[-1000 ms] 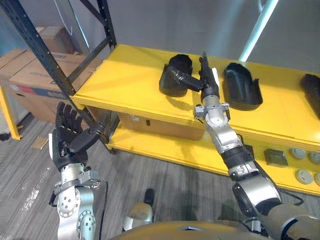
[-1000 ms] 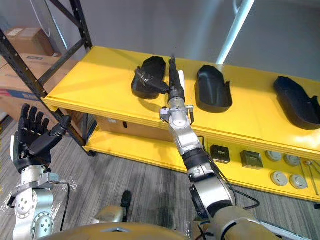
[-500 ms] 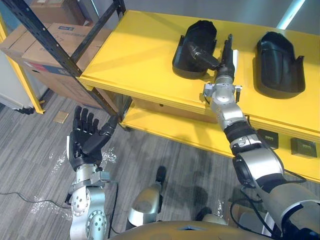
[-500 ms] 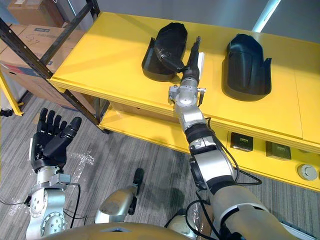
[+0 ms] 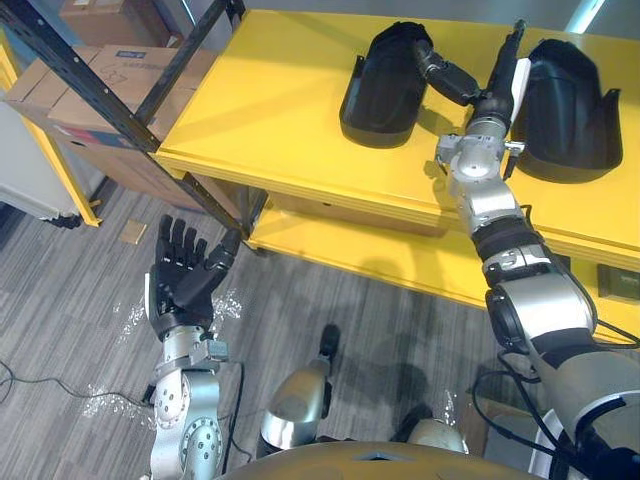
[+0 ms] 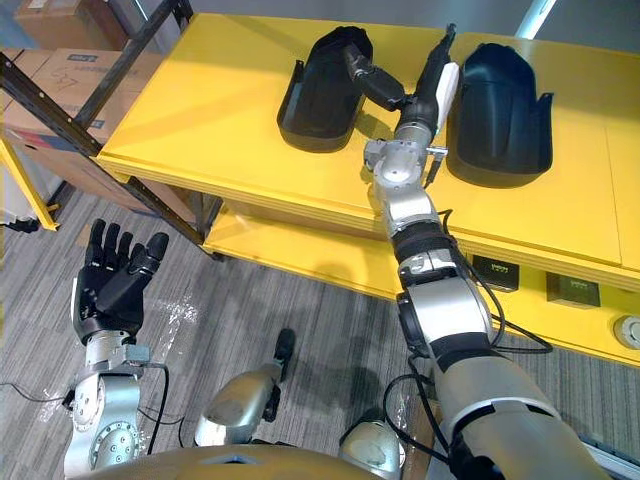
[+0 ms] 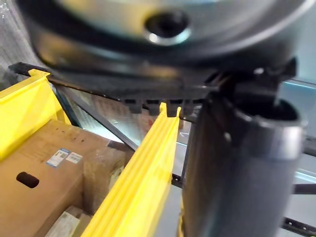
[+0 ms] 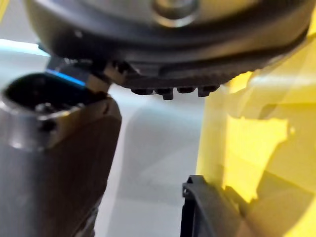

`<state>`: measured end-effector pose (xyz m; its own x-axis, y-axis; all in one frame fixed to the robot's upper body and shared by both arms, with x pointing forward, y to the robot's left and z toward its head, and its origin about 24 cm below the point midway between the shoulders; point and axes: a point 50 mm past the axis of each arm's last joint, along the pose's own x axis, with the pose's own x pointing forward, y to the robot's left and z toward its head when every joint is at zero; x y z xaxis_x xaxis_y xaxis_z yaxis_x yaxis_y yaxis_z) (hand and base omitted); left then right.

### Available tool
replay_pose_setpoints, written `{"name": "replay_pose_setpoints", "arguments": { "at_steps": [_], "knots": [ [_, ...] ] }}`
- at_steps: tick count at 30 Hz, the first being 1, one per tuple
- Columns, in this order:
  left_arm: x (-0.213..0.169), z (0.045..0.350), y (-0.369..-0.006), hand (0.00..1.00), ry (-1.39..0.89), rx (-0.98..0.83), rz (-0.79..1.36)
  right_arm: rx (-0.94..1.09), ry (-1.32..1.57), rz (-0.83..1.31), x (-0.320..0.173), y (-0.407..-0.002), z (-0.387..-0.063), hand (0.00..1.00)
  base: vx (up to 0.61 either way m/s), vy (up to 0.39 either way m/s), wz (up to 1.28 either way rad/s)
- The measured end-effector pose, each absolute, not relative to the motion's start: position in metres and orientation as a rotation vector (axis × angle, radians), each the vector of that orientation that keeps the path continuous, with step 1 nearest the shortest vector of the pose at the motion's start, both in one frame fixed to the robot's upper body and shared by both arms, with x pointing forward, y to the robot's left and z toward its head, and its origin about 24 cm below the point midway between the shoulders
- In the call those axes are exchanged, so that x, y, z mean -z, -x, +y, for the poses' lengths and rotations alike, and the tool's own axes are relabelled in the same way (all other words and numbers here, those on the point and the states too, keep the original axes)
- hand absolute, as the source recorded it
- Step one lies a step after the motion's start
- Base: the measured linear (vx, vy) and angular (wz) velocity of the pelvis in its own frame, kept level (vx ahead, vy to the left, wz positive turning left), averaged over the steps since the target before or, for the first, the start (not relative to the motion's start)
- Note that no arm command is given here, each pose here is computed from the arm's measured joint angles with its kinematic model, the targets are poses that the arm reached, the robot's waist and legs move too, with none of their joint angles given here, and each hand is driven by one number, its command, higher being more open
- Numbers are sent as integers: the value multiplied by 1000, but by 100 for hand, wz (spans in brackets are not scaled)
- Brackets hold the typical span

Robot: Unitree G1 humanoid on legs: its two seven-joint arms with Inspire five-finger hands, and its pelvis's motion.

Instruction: Walk over and take three plastic housings, then place them on the shelf

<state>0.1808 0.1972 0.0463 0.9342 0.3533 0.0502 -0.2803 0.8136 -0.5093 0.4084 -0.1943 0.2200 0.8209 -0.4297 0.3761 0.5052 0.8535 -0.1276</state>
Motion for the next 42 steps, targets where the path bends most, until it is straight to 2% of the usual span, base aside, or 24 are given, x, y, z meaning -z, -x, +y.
{"name": "replay_pose_setpoints", "arguments": {
  "at_steps": [10,18,29,32,37,40,42],
  "knots": [
    [-37,180,-189,100,543,-303,-87,475,284,-381,-246,-413,-198,100,-22,-81,-1],
    [-38,175,-191,100,548,-287,-80,558,281,-418,-266,-412,-204,100,-39,-64,-2],
    [-38,171,-191,100,548,-286,-74,594,277,-424,-270,-412,-207,100,-23,-43,0],
    [-39,171,-192,100,549,-288,-77,533,295,-444,-271,-413,-202,100,-10,-22,0],
    [-42,171,-195,100,548,-276,-94,320,349,-562,-280,-412,-180,100,-12,-30,-1],
    [-43,176,-195,100,539,-283,-108,181,366,-682,-299,-405,-157,100,-4,-24,-2],
    [-45,184,-194,100,528,-297,-128,60,333,-850,-327,-385,-137,100,0,0,0]
  ]
}}
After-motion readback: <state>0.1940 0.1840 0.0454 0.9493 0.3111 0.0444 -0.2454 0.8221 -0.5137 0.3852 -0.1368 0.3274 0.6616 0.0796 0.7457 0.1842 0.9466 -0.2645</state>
